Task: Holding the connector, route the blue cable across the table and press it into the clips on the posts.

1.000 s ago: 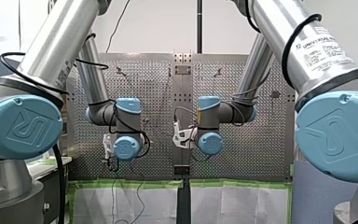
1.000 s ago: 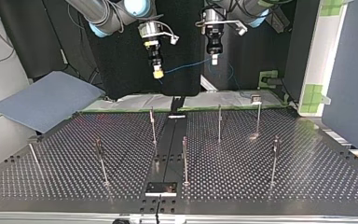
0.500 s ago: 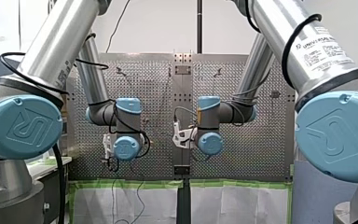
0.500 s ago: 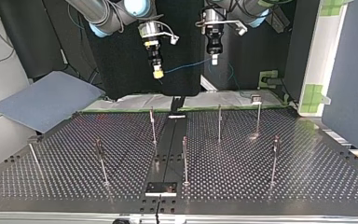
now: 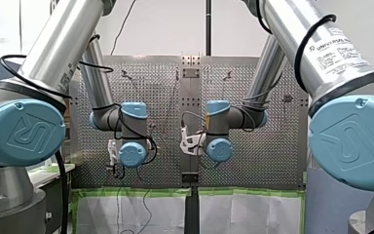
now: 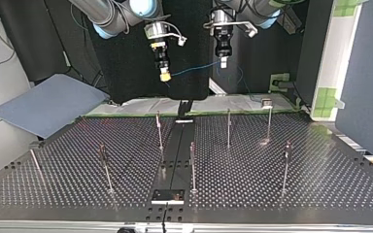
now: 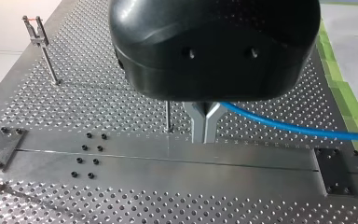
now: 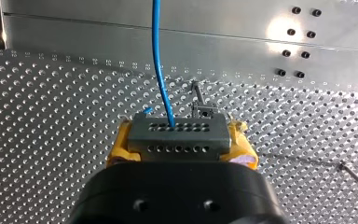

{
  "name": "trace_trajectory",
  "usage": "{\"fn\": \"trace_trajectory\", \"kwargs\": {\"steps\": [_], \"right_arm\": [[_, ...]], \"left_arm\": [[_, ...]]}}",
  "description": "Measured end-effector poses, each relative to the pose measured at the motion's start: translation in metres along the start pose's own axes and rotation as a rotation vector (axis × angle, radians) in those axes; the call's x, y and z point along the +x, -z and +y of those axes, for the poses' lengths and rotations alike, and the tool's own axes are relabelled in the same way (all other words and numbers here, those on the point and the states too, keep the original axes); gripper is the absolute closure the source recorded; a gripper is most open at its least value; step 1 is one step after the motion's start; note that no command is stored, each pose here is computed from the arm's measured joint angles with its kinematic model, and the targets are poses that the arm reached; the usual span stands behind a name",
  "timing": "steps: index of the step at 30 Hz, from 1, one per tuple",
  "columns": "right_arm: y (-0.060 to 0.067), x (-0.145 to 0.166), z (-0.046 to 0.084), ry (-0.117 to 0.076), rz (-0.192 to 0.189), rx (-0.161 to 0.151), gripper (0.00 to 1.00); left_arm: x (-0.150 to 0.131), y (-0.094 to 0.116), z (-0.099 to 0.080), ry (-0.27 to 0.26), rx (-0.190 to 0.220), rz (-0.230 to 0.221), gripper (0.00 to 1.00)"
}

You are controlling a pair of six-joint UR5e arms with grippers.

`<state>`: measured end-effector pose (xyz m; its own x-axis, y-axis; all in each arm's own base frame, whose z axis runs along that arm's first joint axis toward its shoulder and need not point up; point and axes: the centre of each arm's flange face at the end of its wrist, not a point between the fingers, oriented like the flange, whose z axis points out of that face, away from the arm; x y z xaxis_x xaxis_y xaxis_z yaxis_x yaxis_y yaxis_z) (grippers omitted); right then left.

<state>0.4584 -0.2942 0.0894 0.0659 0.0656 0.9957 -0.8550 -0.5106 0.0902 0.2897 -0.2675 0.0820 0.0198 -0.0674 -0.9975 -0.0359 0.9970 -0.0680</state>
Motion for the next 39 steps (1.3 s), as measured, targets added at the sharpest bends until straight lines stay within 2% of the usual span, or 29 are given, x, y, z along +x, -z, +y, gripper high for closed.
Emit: {"fn": "trace_trajectory", "kwargs": {"steps": [15,22,25,29,35,39], "right_arm": [[0.0,0.0,0.0,0.0,0.0,0.0,1.0],[-0.001,-0.002,-0.001,0.002,-0.005,-0.003,1.0],[-0.006,-0.009,-0.001,0.008,-0.028,-0.021,1.0],[-0.012,-0.026,-0.002,0.024,-0.08,-0.046,1.0],[-0.003,-0.063,-0.002,0.059,-0.193,-0.043,1.0],[0.005,-0.075,-0.001,0.076,-0.25,-0.038,1.0]], "left_arm": [[0.0,0.0,0.0,0.001,0.0,-0.001,1.0],[-0.017,-0.006,-0.004,0.023,0.012,-0.012,1.0],[-0.027,-0.005,-0.005,0.024,0.013,-0.011,1.0],[-0.031,-0.003,-0.003,0.014,0.012,0.005,1.0],[-0.031,-0.002,-0.003,0.007,0.011,0.016,1.0],[-0.031,-0.002,-0.003,0.006,0.011,0.017,1.0]]}}
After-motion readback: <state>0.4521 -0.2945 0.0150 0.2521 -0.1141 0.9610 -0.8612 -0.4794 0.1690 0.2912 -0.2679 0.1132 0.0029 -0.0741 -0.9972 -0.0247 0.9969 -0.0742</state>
